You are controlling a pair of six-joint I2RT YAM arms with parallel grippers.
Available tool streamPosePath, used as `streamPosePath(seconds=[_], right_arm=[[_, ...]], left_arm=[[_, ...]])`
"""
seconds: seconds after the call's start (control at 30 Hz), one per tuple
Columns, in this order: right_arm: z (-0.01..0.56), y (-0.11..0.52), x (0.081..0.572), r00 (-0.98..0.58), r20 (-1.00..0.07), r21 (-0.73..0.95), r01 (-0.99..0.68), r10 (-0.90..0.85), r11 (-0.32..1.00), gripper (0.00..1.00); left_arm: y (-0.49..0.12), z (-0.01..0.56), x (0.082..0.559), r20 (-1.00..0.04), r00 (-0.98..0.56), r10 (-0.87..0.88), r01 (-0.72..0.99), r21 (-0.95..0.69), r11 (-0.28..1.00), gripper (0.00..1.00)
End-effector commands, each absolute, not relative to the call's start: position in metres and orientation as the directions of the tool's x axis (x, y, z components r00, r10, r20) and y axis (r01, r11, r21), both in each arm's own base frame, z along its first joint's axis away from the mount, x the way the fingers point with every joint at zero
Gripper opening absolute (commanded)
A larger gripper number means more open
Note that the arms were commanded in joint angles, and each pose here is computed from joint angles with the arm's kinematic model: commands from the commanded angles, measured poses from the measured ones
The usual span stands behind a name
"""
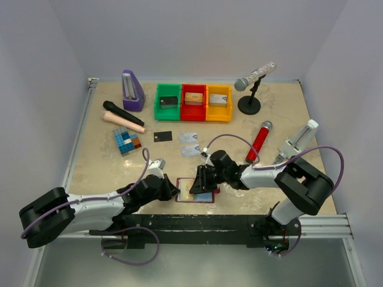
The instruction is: Take the credit cards out of the card holder
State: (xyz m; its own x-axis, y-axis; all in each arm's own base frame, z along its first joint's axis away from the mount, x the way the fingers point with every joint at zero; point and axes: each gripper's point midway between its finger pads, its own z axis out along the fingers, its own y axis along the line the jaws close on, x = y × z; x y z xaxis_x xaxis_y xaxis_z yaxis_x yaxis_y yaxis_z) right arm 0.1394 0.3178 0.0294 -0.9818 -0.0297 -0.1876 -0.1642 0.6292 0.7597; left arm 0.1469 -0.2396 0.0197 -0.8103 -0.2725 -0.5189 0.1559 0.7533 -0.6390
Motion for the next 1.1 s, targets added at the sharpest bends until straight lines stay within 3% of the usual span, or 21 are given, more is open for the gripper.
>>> streamPosePath(seconds=[0.0, 0.37, 0.5, 0.7, 1.07], right_arm=[[0.043, 0.323, 0.152, -0.960, -0.272, 0.725, -0.250, -0.067, 0.642, 0.35], [0.047, 0.309, 0.154, -0.948, -0.304, 0.668, -0.280, -0.090, 0.689, 0.36], [0.065, 0.319, 0.155, -0.938, -0.338, 0.710, -0.311, -0.082, 0.632, 0.36], [0.073, 0.336, 0.149, -0.948, -0.303, 0.783, -0.304, -0.094, 0.542, 0.37], [0.052, 0.333, 0.146, -0.961, -0.260, 0.776, -0.268, -0.096, 0.572, 0.39]], left_arm=[[-0.232, 0.011, 0.137, -0.499, -0.823, -0.272, 0.138, -0.640, 0.756, 0.00], [-0.219, 0.039, 0.147, -0.561, -0.762, -0.324, 0.146, -0.636, 0.758, 0.00], [-0.227, 0.059, 0.153, -0.585, -0.746, -0.318, 0.188, -0.644, 0.742, 0.00], [-0.248, 0.063, 0.153, -0.579, -0.764, -0.285, 0.236, -0.662, 0.712, 0.00], [-0.251, 0.041, 0.150, -0.550, -0.797, -0.250, 0.215, -0.644, 0.734, 0.00]])
